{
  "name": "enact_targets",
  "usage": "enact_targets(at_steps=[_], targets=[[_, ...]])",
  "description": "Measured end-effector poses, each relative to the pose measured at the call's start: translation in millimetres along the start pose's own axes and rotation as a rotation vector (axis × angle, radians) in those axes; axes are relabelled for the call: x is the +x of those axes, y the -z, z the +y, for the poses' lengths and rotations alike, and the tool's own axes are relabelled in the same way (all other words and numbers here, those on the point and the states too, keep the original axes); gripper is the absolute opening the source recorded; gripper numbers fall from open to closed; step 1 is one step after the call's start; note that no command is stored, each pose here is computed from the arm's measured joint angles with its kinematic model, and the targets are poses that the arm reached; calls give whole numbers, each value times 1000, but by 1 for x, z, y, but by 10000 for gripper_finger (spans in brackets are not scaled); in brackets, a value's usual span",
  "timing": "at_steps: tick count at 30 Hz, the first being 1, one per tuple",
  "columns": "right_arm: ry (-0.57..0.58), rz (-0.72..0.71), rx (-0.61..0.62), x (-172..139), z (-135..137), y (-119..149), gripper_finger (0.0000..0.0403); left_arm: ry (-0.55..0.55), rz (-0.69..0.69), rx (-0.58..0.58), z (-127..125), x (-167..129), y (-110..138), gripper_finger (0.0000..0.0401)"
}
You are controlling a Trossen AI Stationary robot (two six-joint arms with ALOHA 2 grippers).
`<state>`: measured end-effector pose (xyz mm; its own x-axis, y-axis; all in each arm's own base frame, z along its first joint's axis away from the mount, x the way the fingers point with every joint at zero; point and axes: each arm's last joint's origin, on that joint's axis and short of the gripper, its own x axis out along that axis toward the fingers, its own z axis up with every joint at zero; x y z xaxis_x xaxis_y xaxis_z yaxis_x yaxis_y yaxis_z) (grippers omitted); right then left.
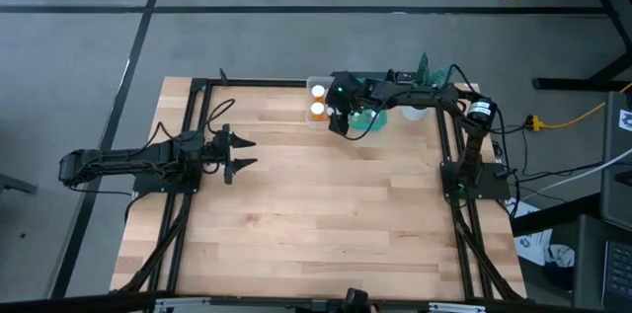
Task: Pick and place medicine bottles into bin by pill shape (circle, oval)
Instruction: Return to Home Position
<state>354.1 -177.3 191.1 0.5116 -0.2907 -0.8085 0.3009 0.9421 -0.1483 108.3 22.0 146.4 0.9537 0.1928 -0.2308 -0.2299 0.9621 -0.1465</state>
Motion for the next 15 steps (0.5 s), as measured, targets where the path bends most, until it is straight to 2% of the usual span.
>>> enact_targets(at_steps=[11, 15], targets=[[-29, -14, -20, -55, 8, -59, 272, 0, 0, 4, 0, 0, 0, 254], [-42, -22, -41, -69, 15, -70, 273, 0, 0, 4, 0, 0, 0, 254]])
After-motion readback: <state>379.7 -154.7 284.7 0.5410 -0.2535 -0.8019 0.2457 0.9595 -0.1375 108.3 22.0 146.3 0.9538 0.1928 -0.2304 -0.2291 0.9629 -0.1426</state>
